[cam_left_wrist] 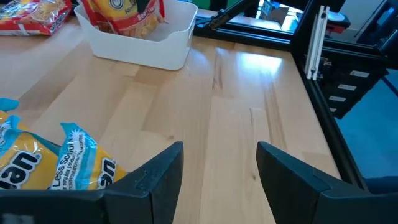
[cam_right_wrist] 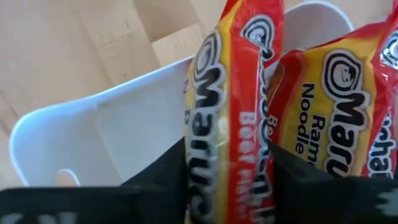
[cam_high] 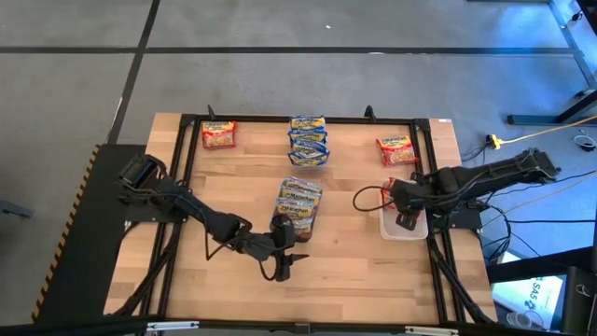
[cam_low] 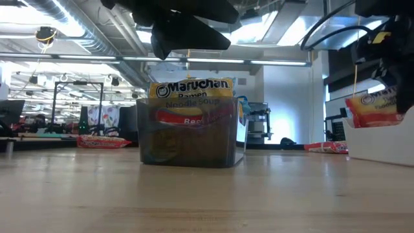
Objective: Sort Maruchan noodles
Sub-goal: Put the red noodle pack into the white bin
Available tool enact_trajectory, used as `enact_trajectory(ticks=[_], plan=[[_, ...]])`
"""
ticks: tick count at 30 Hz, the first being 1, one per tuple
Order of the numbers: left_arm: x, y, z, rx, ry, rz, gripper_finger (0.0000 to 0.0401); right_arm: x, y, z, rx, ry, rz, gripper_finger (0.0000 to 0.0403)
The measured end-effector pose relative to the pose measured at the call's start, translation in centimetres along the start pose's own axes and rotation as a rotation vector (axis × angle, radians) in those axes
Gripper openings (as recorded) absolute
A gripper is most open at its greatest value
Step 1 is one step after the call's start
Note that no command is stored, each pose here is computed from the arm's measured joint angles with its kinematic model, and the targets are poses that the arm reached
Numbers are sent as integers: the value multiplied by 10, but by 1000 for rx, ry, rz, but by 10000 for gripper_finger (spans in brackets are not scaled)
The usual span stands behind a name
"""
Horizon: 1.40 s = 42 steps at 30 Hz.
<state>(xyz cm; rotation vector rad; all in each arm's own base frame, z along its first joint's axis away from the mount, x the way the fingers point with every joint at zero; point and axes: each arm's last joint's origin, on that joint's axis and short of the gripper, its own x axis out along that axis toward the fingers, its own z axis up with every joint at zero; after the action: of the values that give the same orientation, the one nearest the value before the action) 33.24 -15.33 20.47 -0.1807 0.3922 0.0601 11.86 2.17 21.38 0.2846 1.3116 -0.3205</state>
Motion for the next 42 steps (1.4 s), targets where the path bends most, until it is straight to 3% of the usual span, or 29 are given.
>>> enact_trajectory(ticks=[8, 17, 23, 27, 33, 37, 42], plan=[[0, 0, 0, 0, 7, -17, 196, 5, 2, 3, -4, 17, -41, 199], [0, -1, 1, -5, 3, -32, 196, 8, 4, 5, -7, 41, -59, 204], [0, -1, 1, -6, 0, -33, 196, -17, 4, 11, 18, 41, -62, 204], [0, -1, 1, -9, -4, -35, 196, -42, 7, 20, 53, -19, -27, 204], [0, -2, 2, -11, -10, -37, 196, -67, 11, 49, 190, -315, -53, 205], [0, -1, 0, 20, 3, -28, 196, -61, -5, 74, 296, -362, -149, 201], [1, 1, 0, 22, 21, -53, 196, -35, -50, 99, 384, -197, -276, 154]])
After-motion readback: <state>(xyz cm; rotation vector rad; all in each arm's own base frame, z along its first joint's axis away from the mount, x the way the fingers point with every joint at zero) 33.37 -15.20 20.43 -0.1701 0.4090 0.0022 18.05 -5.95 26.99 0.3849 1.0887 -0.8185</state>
